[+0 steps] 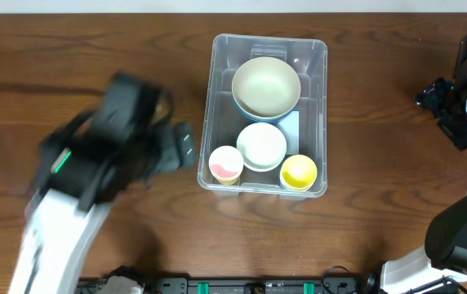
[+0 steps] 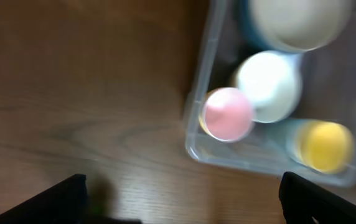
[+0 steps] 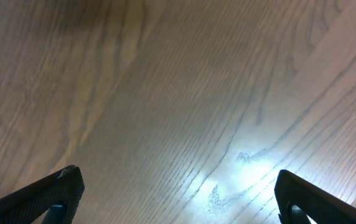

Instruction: Pack container

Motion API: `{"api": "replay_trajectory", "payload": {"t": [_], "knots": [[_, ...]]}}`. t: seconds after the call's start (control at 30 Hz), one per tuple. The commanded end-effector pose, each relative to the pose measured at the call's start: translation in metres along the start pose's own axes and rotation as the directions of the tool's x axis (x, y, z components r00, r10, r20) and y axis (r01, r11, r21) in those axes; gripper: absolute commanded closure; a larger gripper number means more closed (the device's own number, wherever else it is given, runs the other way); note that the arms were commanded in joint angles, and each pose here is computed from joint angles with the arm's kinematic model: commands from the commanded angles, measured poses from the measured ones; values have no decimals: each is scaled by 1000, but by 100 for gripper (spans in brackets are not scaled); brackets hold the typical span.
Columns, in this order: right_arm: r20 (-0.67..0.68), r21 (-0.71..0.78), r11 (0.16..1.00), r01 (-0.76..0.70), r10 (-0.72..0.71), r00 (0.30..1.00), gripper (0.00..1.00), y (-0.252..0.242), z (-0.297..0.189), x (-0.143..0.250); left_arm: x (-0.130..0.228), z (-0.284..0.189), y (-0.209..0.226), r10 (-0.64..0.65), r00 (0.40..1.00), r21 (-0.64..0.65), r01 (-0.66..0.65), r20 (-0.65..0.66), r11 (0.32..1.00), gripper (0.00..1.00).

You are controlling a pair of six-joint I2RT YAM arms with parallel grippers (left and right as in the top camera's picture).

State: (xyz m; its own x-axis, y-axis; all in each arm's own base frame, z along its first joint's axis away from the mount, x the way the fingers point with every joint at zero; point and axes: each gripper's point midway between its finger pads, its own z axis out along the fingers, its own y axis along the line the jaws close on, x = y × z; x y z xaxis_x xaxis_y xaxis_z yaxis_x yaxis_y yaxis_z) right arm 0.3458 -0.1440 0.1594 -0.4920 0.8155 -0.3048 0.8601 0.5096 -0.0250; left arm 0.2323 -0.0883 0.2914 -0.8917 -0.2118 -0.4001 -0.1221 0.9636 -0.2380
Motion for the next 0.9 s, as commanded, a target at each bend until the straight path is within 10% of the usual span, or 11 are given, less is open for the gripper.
{"api": "replay_trajectory", "payload": {"t": [0.0,0.57,0.87], "knots": [[17,12,1000,-16,16,1000,1,-3,-1,-3,10,-46,11,-29,991,57,21,133,998,2],[18,13,1000,-16,16,1000,1,-4,-1,-3,74,-135,48,-68,918,231,-26,391,972,2],[18,13,1000,-16,16,1000,1,-4,-1,-3,62,-100,49,219,881,63,-268,419,961,2]]}}
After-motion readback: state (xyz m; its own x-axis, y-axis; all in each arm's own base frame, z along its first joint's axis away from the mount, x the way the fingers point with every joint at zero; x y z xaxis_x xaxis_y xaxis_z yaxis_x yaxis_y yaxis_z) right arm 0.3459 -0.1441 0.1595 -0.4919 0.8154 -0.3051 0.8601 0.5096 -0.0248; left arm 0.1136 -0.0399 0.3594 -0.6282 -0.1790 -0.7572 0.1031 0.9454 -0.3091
